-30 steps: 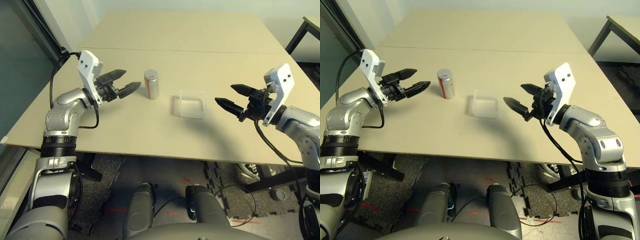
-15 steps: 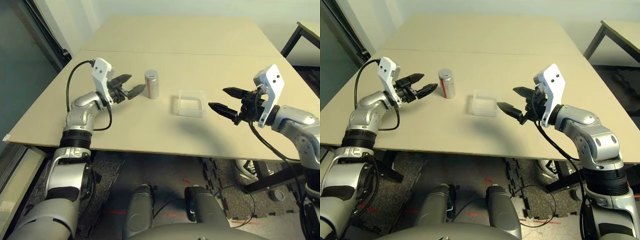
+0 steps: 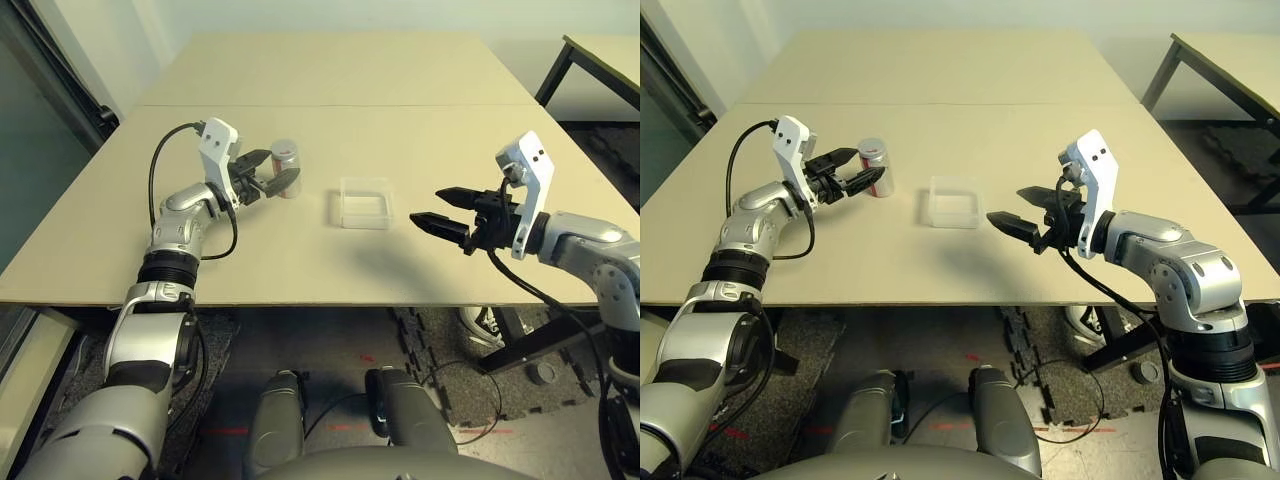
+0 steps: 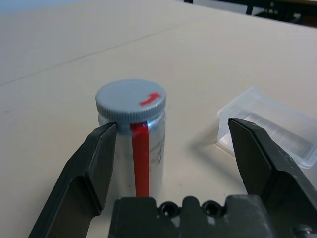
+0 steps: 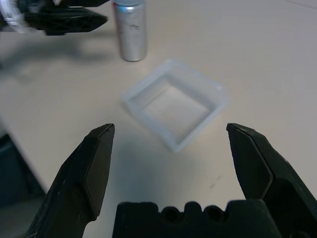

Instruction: Pour the medicine from the bottle into the box.

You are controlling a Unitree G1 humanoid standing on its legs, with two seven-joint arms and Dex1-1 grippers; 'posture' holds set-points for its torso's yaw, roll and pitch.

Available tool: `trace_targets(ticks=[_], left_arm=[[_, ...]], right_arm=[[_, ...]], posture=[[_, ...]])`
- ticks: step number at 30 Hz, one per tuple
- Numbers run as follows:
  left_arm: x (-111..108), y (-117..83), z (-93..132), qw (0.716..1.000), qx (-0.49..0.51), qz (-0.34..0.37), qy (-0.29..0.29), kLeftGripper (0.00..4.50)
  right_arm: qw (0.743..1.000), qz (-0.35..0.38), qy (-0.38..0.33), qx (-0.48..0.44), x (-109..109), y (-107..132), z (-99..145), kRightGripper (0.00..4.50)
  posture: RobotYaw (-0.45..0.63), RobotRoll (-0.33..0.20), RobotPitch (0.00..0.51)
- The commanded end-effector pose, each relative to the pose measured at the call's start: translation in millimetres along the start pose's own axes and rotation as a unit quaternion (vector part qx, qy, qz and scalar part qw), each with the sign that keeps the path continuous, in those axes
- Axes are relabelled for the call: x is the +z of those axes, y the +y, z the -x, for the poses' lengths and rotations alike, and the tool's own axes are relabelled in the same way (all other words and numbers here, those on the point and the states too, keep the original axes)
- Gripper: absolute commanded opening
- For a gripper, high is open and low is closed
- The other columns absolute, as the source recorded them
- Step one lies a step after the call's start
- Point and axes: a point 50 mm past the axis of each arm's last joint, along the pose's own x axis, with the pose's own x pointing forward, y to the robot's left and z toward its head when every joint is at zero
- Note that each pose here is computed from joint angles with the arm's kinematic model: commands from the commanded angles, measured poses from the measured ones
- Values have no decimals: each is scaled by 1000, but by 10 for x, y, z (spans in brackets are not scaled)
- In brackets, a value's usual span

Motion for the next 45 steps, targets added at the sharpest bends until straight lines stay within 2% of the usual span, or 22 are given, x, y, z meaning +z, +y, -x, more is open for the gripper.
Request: trace_targets(ticks=[1,12,16,22,33,36,39,40,45], left_arm=[[-22,18,28,1000,8,-2,7,4489],[-114,52,97,999,41,1,15,4489],[-151,24,15,999,37,3,22,4489],[-182,-71,-225,999,23,4,37,4489],[-280,-92,-319,997,47,0,61,4489],[-284,-79,-313,997,55,-1,61,3899],[-282,-73,-307,997,57,-3,59,2698],[-269,-74,-311,997,55,-5,56,2439],[-144,-86,-342,999,33,-17,32,2439]], right_arm=[[1000,8,15,8,-8,-13,-54,4500],[1000,18,22,14,38,-87,-183,4500],[1000,14,17,14,53,-92,-211,4500],[1000,-1,5,10,55,-78,-235,4500],[1000,10,5,6,43,-98,-283,4500],[1000,10,2,7,44,-97,-296,4500],[1000,10,-1,6,44,-95,-301,4500],[1000,9,-2,4,43,-97,-297,4500],[1000,11,-10,2,54,-97,-279,4500]], posture=[[-80,0,107],[-50,0,103],[-52,0,100],[-79,0,97],[-95,0,89],[-91,0,88],[-87,0,86],[-84,0,86],[-77,0,87]])
